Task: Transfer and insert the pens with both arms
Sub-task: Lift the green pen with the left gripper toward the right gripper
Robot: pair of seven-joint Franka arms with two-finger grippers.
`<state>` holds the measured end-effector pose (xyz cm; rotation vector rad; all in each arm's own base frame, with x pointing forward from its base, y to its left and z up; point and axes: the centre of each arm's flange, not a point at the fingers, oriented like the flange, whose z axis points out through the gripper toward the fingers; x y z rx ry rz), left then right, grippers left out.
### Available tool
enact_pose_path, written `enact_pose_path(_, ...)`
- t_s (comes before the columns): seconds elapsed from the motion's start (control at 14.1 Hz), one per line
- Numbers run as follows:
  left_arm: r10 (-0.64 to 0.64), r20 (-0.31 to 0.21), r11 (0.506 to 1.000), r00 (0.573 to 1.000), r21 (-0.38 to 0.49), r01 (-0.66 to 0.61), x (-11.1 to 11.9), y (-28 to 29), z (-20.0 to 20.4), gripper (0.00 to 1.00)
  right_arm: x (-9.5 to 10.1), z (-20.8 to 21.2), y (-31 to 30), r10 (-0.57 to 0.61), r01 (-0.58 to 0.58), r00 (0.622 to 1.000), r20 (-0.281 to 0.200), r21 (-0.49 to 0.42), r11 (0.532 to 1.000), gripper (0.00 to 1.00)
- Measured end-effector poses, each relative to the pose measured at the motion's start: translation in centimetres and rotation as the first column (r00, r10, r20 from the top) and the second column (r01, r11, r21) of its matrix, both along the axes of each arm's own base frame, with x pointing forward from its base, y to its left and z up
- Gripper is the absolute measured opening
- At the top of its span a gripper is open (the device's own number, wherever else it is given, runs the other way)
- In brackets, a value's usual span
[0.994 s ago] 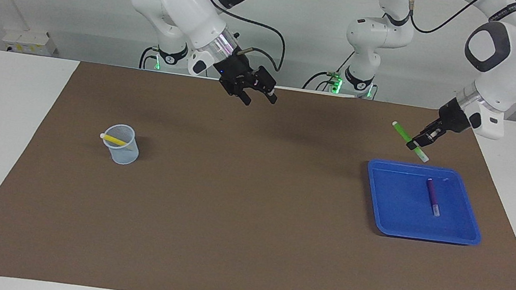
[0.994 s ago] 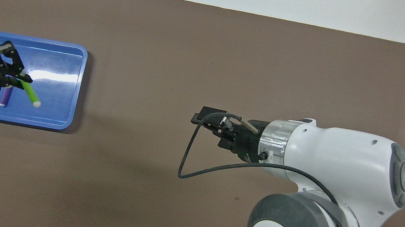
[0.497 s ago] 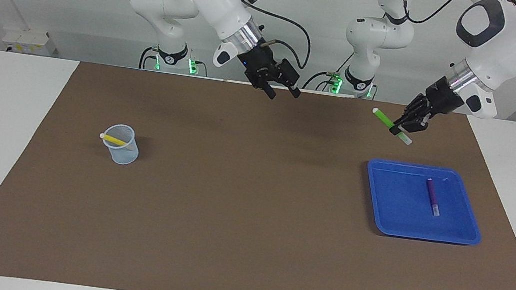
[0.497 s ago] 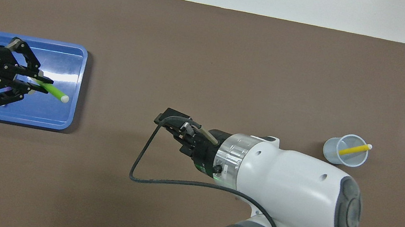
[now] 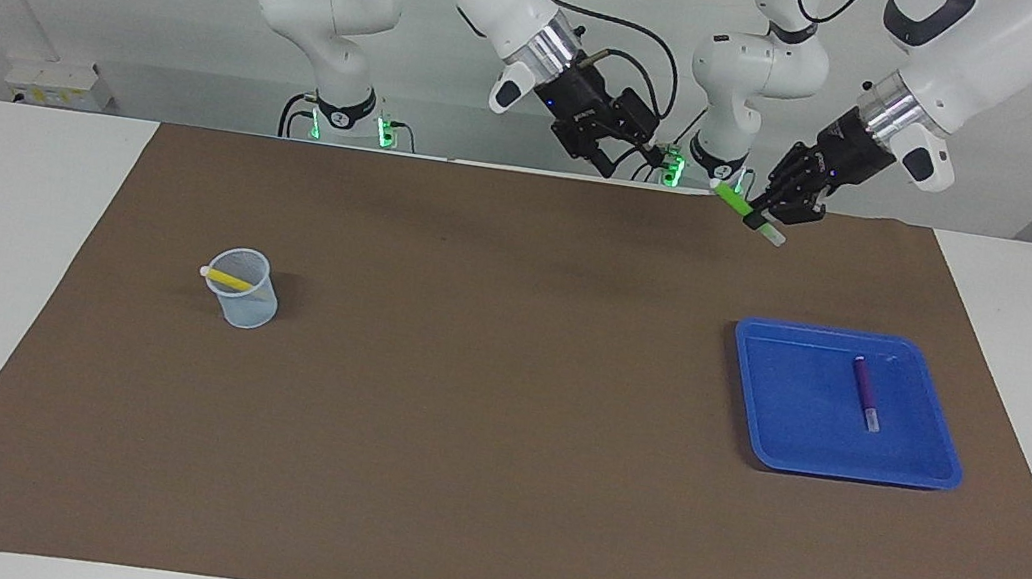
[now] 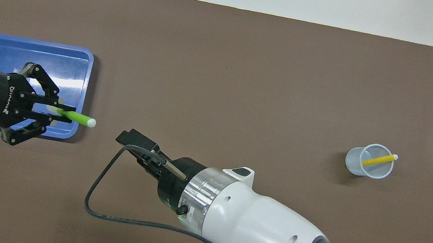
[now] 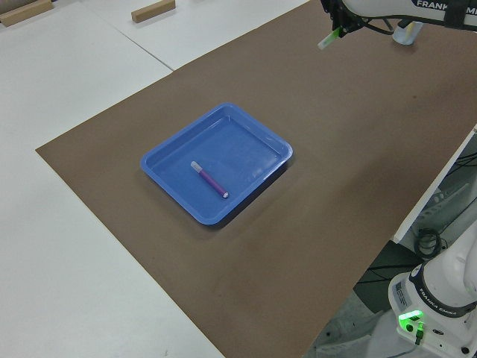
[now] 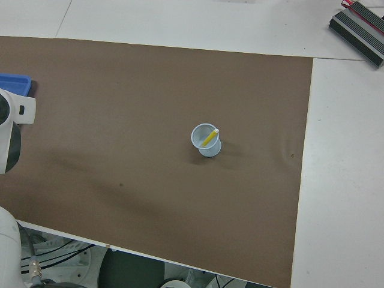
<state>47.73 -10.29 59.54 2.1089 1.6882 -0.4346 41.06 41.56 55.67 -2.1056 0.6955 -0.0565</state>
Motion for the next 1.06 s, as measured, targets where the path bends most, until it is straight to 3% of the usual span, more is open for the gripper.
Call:
enact_pose_path(0.5,0.105,-0.056,0.991,0.993,-0.077,-0.109,-4.6,-2.2,-0.6,0.17,-1.2,1.5,3.0,0.017,-0.016,1.000,-0.019,0.057,0.998,1.00)
enact_pose_path(0.71,0.134,-0.070,0.988,0.989,-0.073,-0.139,-5.4,-2.9,-0.5,0.17,-0.5,0.8,3.3,-0.015,0.016,1.000,-0.005,0.071,0.997,1.00)
enact_pose_path(0.85,0.139,-0.072,0.987,0.988,-0.069,-0.144,-5.7,-3.4,-0.6,0.17,0.1,0.7,3.5,-0.020,0.021,1.000,-0.006,0.079,0.997,0.81)
enact_pose_path(0.92,0.141,-0.070,0.987,0.988,-0.070,-0.146,-5.9,-3.6,-0.5,0.17,0.2,0.7,3.6,-0.020,0.021,1.000,-0.007,0.081,0.996,0.81)
enact_pose_path(1.06,0.141,-0.068,0.986,0.988,-0.074,-0.146,-6.2,-3.7,-0.4,0.17,0.3,0.7,3.7,-0.020,0.021,1.000,-0.009,0.082,0.996,0.64)
